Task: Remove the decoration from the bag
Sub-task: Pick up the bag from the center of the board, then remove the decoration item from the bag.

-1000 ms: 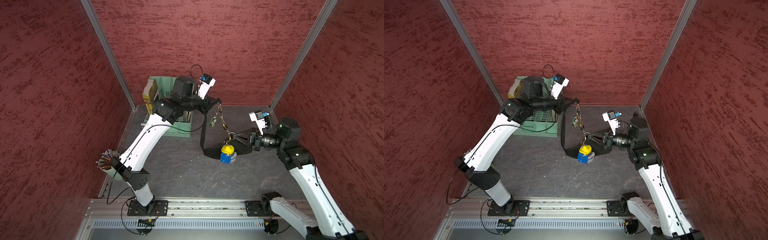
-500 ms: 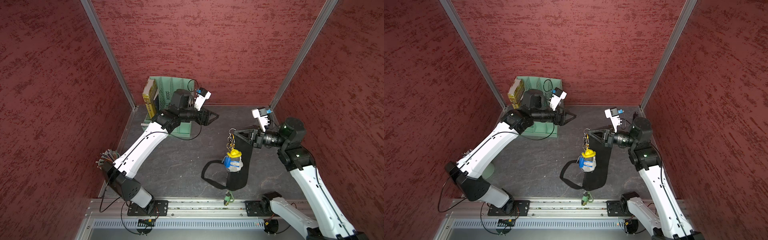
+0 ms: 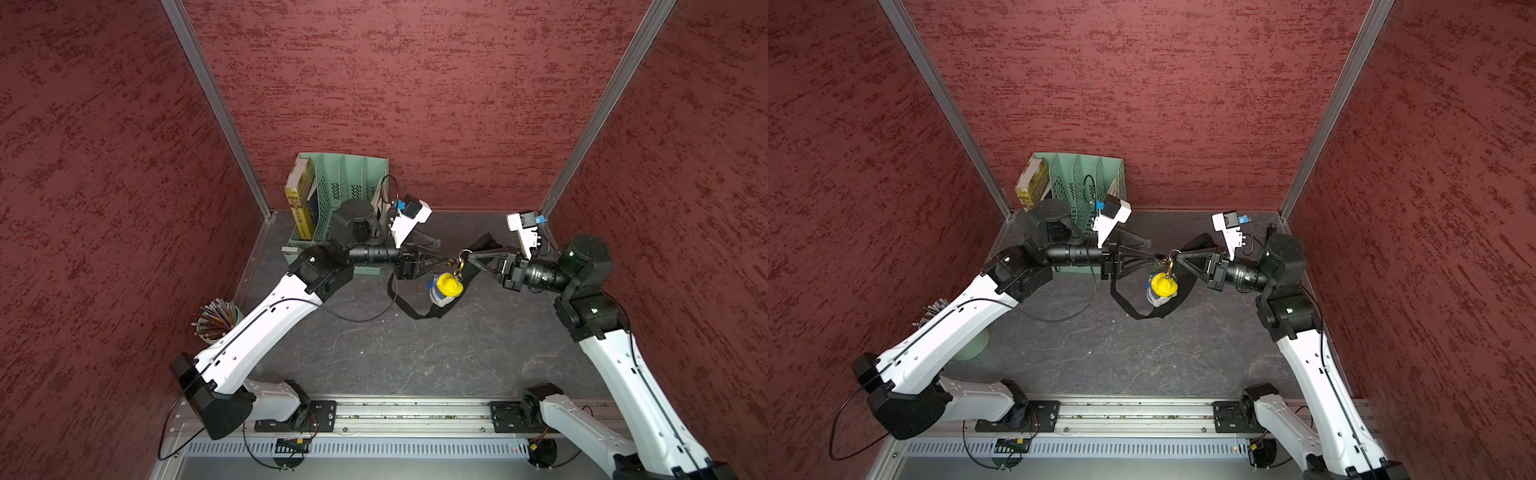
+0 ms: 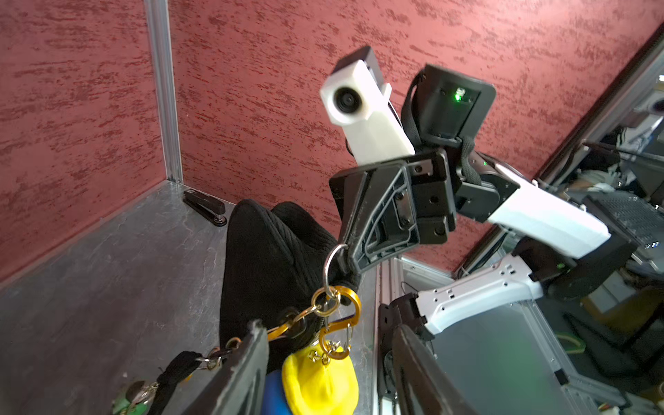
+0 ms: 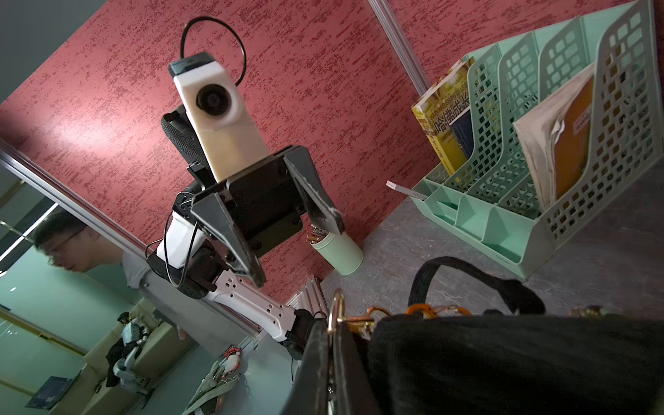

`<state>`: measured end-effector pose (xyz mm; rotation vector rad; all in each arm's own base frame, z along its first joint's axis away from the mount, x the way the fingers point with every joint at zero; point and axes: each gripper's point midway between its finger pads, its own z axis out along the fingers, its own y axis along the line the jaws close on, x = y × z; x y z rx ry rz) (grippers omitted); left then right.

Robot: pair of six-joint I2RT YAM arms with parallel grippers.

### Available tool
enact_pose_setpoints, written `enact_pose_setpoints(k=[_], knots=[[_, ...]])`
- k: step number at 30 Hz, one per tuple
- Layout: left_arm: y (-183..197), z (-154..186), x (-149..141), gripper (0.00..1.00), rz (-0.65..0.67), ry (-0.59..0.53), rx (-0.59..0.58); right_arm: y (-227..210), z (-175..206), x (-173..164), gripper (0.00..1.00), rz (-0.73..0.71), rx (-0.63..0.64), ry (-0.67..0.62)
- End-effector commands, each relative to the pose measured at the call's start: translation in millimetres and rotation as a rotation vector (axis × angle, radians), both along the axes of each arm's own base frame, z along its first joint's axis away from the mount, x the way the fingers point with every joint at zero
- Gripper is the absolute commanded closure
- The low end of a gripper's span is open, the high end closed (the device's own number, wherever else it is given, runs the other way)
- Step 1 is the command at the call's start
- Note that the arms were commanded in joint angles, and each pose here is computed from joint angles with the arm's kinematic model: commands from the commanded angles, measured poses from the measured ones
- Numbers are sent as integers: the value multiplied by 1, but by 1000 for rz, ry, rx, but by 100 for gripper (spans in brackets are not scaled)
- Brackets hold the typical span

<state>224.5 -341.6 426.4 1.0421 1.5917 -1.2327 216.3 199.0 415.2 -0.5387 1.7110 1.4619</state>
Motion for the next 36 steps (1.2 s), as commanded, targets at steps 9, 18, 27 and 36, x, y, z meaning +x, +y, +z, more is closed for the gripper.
enact_pose_setpoints(k=[9,18,27,36], knots=[[-21,-16,-14,53,-145,-8,16,5,16,-10,100,54,8,-78],[-16,-31,-16,58,-154,-15,25,10,18,-21,100,149,7,-88],[-15,-35,-19,62,-170,-30,27,15,21,-28,100,222,6,-107],[-4,-30,-20,62,-169,-51,5,17,20,-30,100,273,-3,-123]])
